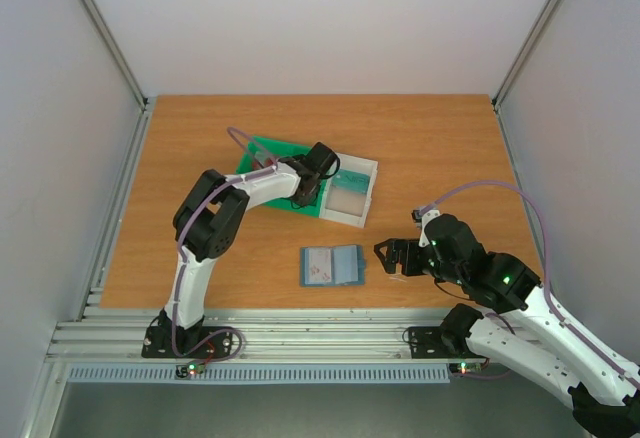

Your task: Take the credit cards out of the card holder

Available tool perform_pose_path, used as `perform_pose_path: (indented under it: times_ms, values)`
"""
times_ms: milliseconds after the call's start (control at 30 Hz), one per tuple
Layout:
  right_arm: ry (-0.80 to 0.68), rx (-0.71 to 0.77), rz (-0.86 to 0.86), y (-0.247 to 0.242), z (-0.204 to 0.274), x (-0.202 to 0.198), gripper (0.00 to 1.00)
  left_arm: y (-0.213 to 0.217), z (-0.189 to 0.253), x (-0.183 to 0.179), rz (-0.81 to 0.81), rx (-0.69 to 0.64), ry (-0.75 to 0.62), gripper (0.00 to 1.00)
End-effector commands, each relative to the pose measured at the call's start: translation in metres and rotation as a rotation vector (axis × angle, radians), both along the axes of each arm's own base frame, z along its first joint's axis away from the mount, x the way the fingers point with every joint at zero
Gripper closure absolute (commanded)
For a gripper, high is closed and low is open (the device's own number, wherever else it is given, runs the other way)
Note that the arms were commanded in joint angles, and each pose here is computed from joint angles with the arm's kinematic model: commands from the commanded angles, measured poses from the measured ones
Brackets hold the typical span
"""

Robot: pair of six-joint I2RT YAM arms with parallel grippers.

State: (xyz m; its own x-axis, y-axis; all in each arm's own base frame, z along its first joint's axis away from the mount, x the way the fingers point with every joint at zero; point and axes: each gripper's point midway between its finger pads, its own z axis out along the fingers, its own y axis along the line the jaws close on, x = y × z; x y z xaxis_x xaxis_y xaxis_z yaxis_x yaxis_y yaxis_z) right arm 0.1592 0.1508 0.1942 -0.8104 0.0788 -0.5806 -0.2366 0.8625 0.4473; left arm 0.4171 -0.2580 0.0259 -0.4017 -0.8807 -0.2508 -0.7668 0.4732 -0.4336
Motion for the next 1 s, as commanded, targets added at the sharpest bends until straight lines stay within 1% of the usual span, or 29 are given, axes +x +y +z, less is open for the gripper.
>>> perform_pose_path:
  times_ms: [0, 233, 500, 733, 967]
  values:
    - [-0.035, -0.011, -0.013, -0.005, 0.011, 0.002, 0.02, -0.007, -0.002, 0.016, -0.002, -0.025, -0.052, 1.00]
    - [-0.020, -0.009, -0.016, -0.003, 0.009, 0.003, 0.02, -0.015, 0.006, 0.031, -0.040, -0.072, -0.143, 1.00]
    - [-0.008, 0.018, -0.016, -0.001, 0.012, 0.000, 0.02, -0.017, 0.002, 0.029, -0.065, -0.075, -0.139, 1.00]
    - [0.019, 0.039, -0.012, 0.000, 0.007, -0.005, 0.01, -0.012, 0.037, 0.023, -0.123, -0.077, -0.214, 1.00]
    - [0.040, 0.041, -0.019, -0.002, 0.006, -0.008, 0.02, -0.004, 0.068, 0.002, -0.211, -0.088, -0.257, 1.00]
